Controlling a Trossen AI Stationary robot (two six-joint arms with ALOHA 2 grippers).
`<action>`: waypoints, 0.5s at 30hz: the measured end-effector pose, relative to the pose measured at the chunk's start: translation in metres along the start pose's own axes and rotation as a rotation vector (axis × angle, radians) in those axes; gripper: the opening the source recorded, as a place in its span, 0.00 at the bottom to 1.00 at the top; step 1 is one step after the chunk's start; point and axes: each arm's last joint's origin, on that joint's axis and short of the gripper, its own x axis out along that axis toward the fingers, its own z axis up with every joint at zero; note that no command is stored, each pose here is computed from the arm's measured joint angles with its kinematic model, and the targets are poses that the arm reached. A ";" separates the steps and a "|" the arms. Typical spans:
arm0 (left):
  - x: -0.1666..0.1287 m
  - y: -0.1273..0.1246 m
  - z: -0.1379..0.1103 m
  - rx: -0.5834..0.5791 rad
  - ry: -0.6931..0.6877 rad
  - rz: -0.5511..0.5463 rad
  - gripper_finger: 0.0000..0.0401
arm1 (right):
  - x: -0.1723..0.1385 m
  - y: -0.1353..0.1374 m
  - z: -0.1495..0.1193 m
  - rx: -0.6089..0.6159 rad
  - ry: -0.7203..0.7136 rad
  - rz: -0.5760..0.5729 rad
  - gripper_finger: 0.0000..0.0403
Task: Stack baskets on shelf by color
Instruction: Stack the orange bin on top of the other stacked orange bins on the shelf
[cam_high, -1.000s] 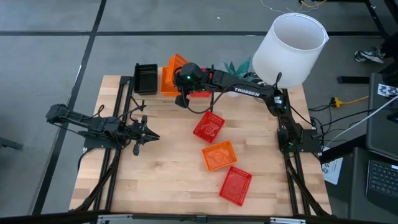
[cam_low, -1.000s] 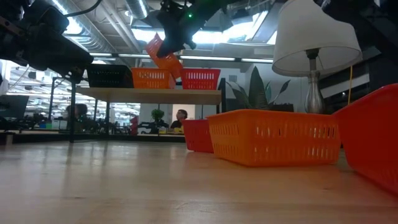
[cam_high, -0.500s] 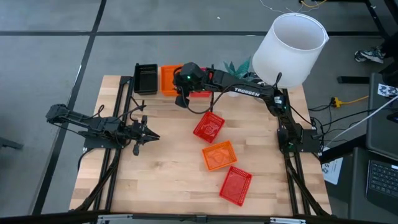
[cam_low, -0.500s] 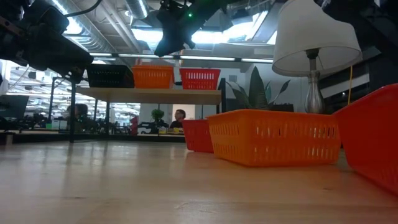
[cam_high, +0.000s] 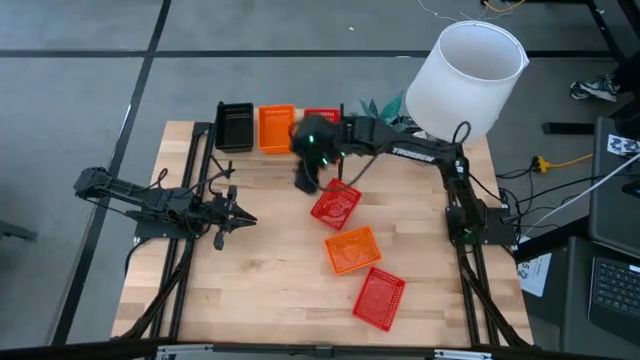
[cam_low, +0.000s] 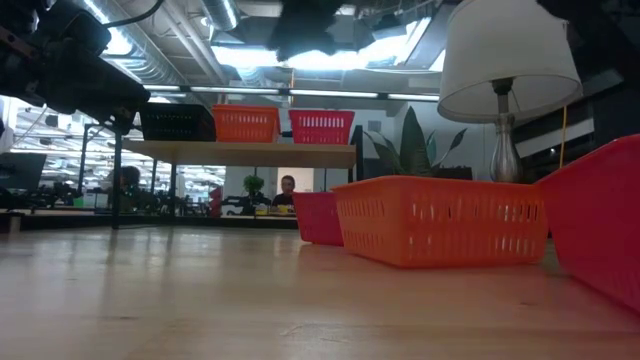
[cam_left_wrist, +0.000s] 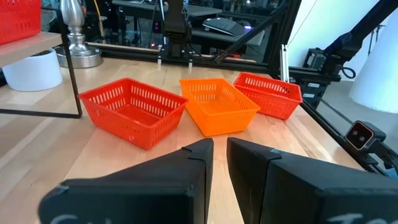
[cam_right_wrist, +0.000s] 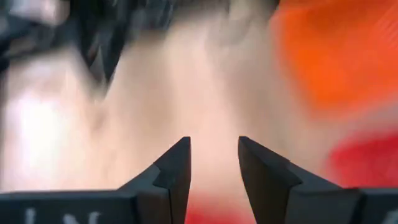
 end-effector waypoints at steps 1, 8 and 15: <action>0.000 0.000 0.000 0.000 0.000 0.000 0.10 | -0.001 0.010 -0.010 0.029 0.093 0.015 0.33; 0.000 0.000 0.000 0.000 -0.001 0.000 0.10 | 0.015 0.104 -0.072 0.016 0.367 -0.074 0.33; 0.000 0.000 0.000 -0.001 -0.002 -0.001 0.10 | 0.049 0.168 -0.129 0.344 0.287 -0.210 0.33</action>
